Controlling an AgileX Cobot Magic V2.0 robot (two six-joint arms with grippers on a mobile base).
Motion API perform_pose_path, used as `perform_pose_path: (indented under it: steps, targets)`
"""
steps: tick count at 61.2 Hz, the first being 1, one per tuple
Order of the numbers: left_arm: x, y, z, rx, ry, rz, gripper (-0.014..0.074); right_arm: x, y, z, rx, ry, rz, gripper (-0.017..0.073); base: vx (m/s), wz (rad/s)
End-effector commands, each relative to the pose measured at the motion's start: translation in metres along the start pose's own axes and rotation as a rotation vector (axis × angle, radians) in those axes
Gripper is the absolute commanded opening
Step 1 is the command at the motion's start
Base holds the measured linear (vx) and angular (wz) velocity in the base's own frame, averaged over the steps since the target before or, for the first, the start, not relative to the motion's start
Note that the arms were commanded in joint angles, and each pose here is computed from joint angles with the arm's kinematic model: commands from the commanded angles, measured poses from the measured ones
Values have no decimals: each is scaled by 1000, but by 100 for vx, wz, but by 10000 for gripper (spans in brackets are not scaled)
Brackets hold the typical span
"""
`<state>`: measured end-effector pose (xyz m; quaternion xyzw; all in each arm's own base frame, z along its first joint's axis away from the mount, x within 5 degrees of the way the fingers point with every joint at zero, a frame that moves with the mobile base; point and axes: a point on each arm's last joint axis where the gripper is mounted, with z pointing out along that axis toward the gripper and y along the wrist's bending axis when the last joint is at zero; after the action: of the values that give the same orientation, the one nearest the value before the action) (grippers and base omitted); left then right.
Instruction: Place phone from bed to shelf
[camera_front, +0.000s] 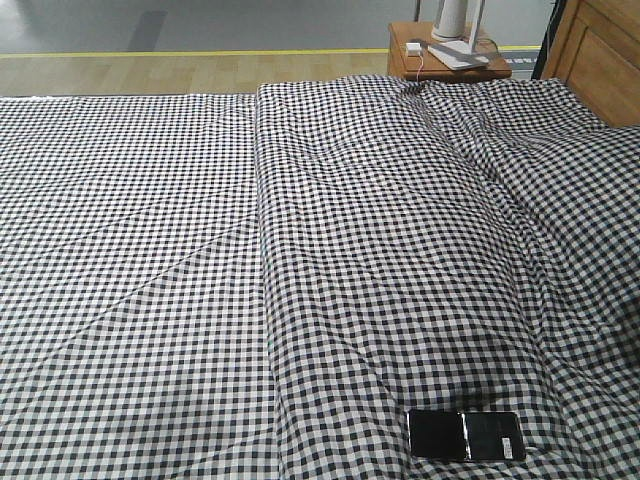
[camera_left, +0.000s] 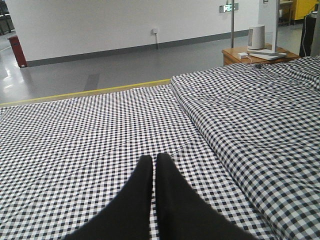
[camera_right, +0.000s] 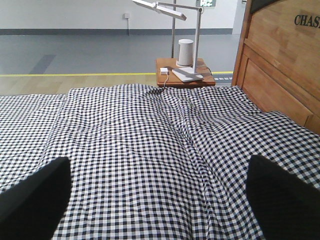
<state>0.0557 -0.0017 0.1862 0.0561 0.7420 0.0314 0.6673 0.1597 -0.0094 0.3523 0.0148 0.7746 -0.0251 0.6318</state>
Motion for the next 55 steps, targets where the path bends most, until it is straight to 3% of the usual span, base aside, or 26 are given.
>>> perform_pose_path:
  steps: [1,10,17,32,49,55]
  targets:
    - [-14,2,-2,-13,-96,-15,1,-16,-1,-3,10,-94,-21,720,0,0]
    - [-14,2,-2,-13,-96,-15,1,-9,-1,-2,8,-10,-18,714,0,0]
    - [-14,2,-2,-13,-96,-15,1,1,-1,0,10,100,69,706,0,0]
    - [-14,2,-2,-13,-96,-15,1,16,-1,11,23,294,123,696,0,0]
    - [-14,2,-2,-13,-96,-15,1,-4,-4,28,54,421,92,685,0,0]
    - [-14,2,-2,-13,-96,-15,1,-11,-12,38,95,450,105,682,0,0]
